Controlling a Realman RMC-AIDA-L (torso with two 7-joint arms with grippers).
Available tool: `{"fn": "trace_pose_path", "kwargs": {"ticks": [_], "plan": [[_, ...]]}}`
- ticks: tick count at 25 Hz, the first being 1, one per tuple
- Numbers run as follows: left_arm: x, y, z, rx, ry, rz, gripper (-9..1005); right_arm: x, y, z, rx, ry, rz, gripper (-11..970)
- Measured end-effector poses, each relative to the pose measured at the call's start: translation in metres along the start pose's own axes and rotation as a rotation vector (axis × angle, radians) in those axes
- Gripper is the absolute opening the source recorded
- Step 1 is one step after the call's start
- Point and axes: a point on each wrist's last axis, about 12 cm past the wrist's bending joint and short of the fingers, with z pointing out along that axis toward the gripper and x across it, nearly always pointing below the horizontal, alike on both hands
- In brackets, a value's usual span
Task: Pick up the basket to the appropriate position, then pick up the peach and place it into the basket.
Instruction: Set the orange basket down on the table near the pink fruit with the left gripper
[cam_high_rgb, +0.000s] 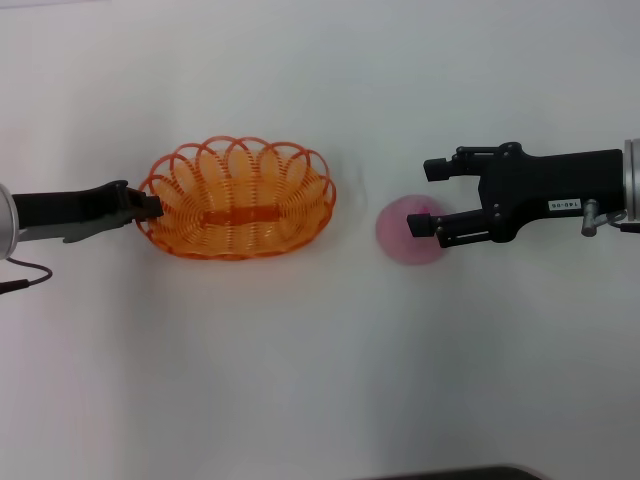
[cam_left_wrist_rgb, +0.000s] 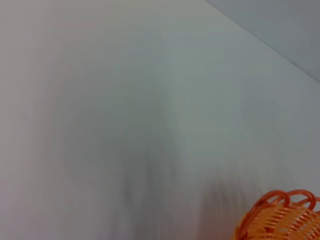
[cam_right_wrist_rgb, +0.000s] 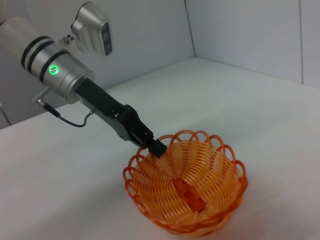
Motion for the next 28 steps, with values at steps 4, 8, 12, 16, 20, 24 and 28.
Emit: {"fn": "trace_pose_path", "kwargs": {"ticks": [4,8,12,16,20,24,28], "plan": [[0.0001,-0.0031,0.004,-0.016,0.011,0.023,56,-0.0004,-0.0002,0.0003,0.0,0.001,-0.002,879],[-0.0003,-0.0047,0.005,-0.027,0.017,0.034,55,-0.0004,-0.0002,0.0006,-0.001,0.003,-0.003,879],[-0.0005,-0.0039,0.0029,-0.03,0.009,0.034,56,-0.0001,-0.0001,0.0004,-0.001,0.004,-0.002,879],[0.0,-0.0029,0.002,-0.031,0.003,0.03,59,0.0,-0.0001,0.0003,-0.001,0.004,-0.005,879],[0.0003,-0.0026,0.0018,-0.03,0.001,0.026,62,0.0002,-0.0001,0.0002,0.0,0.004,-0.006,879],[0.0004,-0.0018,0.0019,-0.033,-0.003,0.022,65,0.0002,-0.0001,0.0003,-0.001,0.006,-0.008,879],[0.0018,0.0007,0.0011,-0.036,-0.009,0.003,68,-0.0001,-0.0004,-0.0002,-0.001,0.007,-0.006,879]]}}
